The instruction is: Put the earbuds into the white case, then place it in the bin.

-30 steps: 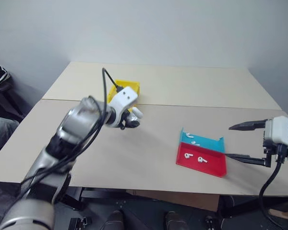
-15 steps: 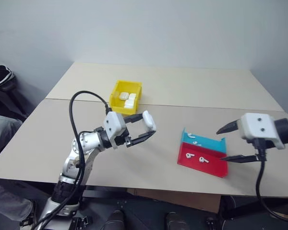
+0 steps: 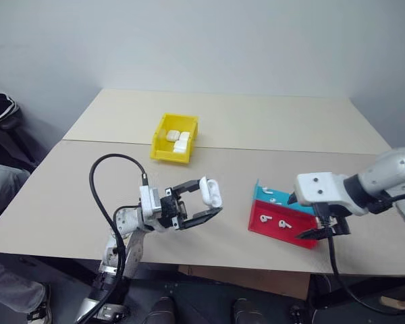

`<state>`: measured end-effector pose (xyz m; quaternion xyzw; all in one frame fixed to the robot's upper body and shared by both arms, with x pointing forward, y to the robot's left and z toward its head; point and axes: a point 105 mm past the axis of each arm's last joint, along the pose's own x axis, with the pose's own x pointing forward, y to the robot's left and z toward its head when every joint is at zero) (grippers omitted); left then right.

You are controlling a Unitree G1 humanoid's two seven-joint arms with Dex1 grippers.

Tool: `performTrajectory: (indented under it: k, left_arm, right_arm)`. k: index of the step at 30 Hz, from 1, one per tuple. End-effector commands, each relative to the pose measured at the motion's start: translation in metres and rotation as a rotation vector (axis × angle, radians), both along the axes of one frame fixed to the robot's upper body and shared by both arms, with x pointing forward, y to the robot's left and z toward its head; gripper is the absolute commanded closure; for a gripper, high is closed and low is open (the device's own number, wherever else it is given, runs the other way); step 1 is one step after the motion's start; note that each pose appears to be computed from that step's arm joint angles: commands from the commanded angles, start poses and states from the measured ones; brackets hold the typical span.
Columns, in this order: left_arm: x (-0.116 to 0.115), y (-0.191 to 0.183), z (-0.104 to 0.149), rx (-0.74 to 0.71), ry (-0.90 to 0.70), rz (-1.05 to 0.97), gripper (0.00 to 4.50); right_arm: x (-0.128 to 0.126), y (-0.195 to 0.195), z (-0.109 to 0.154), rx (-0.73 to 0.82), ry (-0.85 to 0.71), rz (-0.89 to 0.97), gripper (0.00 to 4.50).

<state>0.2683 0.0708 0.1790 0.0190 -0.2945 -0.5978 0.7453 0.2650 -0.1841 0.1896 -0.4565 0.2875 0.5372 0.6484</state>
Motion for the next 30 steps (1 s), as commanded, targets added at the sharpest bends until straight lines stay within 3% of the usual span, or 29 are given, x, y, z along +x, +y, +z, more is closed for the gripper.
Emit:
performTrajectory:
  k: [1, 5, 8, 10, 17, 20, 30]
  left_arm:
    - [-0.008, 0.003, 0.016, -0.086, -0.011, -0.024, 1.73]
    - [-0.012, 0.008, 0.018, -0.109, 0.008, -0.032, 1.73]
    - [-0.015, 0.010, 0.017, -0.093, 0.017, -0.037, 1.73]
    - [-0.016, 0.011, 0.017, -0.090, 0.018, -0.040, 1.73]
    - [-0.017, 0.011, 0.017, -0.087, 0.019, -0.035, 1.73]
    - [-0.018, 0.010, 0.017, -0.085, 0.020, -0.036, 1.73]
    - [-0.020, 0.008, 0.015, -0.063, 0.034, -0.026, 1.73]
  right_arm:
    - [0.006, 0.000, -0.002, -0.016, -0.026, -0.047, 0.00]
    - [0.010, 0.001, -0.008, -0.015, -0.026, -0.086, 0.00]
    - [0.012, 0.002, -0.009, -0.009, -0.024, -0.106, 0.57]
    - [0.015, 0.002, -0.011, -0.007, -0.030, -0.131, 1.20]
    - [0.020, 0.001, -0.023, -0.019, -0.018, -0.190, 1.20]
    - [0.025, -0.003, -0.031, -0.047, -0.024, -0.228, 1.79]
    - [0.036, -0.011, -0.043, -0.074, -0.035, -0.294, 1.79]
